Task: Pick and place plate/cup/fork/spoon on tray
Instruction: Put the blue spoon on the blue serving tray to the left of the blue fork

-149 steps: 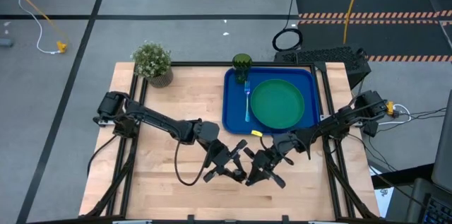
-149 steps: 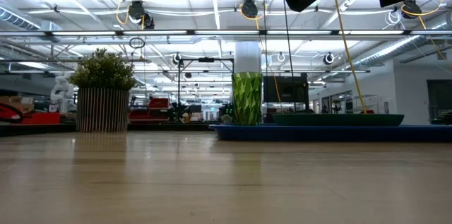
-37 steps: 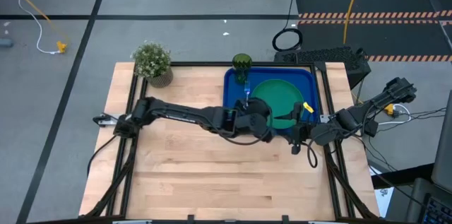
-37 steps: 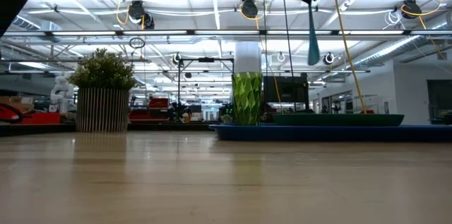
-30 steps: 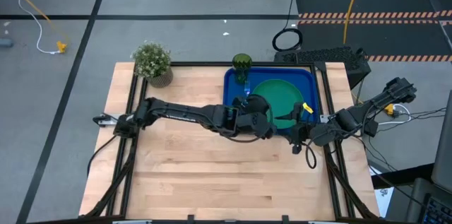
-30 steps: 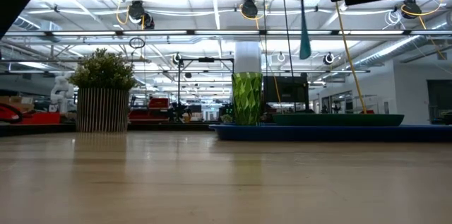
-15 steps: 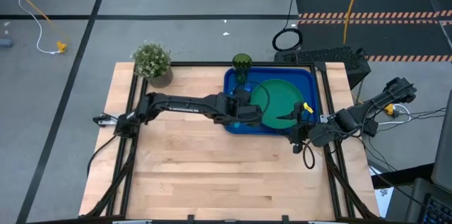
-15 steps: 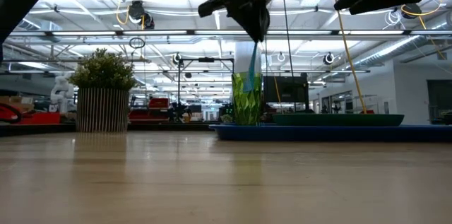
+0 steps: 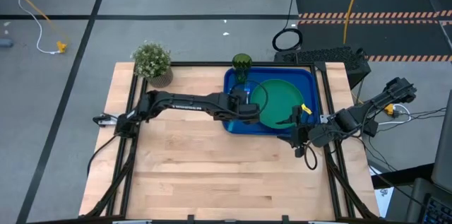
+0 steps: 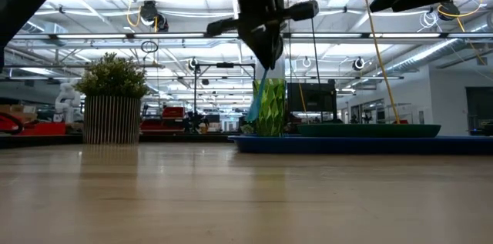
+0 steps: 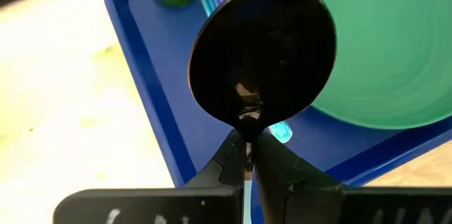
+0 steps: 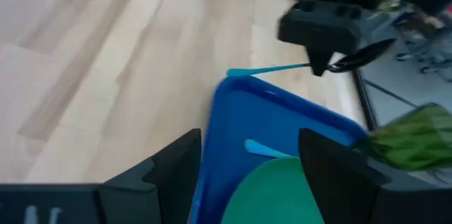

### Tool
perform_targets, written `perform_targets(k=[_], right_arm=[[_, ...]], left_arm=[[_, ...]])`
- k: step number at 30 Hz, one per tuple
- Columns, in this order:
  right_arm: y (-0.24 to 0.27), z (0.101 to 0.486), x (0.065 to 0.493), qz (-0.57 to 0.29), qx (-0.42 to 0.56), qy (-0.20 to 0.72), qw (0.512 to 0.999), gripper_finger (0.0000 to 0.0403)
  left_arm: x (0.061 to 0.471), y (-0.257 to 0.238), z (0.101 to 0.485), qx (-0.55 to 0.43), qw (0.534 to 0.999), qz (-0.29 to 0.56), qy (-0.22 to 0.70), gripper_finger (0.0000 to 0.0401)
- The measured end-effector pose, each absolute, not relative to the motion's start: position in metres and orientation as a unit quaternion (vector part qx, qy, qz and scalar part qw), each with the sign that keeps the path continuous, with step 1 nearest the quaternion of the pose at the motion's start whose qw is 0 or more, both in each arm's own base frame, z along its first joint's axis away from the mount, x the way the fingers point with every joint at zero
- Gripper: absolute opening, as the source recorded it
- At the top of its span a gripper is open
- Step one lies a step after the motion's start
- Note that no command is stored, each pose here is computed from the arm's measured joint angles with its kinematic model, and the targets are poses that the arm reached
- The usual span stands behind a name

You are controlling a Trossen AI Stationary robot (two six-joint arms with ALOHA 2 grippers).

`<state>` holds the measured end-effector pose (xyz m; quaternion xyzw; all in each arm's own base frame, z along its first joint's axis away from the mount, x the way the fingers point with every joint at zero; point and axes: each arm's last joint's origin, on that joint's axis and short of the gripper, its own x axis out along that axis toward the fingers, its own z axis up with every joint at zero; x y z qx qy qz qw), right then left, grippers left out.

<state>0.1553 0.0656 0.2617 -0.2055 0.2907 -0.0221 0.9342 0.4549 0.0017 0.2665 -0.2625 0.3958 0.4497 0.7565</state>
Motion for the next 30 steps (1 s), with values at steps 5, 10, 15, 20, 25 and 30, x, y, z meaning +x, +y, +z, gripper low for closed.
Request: perform_targets(k=[5,10,15,20,25,30], right_arm=[[0.066,0.262,0.155,-0.015,-0.199,0.292,0.935,0.023],[0.066,0.262,0.155,-0.015,-0.199,0.292,0.935,0.023],[0.066,0.262,0.155,-0.015,-0.199,0.292,0.935,0.023],[0.066,0.262,0.155,-0.015,-0.199,0.292,0.935,0.023],[0.067,0.261,0.155,-0.005,-0.192,0.293,0.936,0.023],[0.068,0.261,0.155,0.011,-0.188,0.296,0.937,0.023]], left_arm=[[0.453,0.01,0.258,-0.273,0.743,0.452,0.412,0.0014],[0.453,0.021,0.258,-0.286,0.735,0.452,0.417,0.0014],[0.452,0.031,0.257,-0.299,0.728,0.45,0.422,0.0014],[0.452,0.047,0.257,-0.329,0.716,0.446,0.424,0.0014],[0.45,0.064,0.257,-0.35,0.703,0.459,0.416,0.0015],[0.453,0.074,0.25,-0.367,0.693,0.465,0.411,0.0015]])
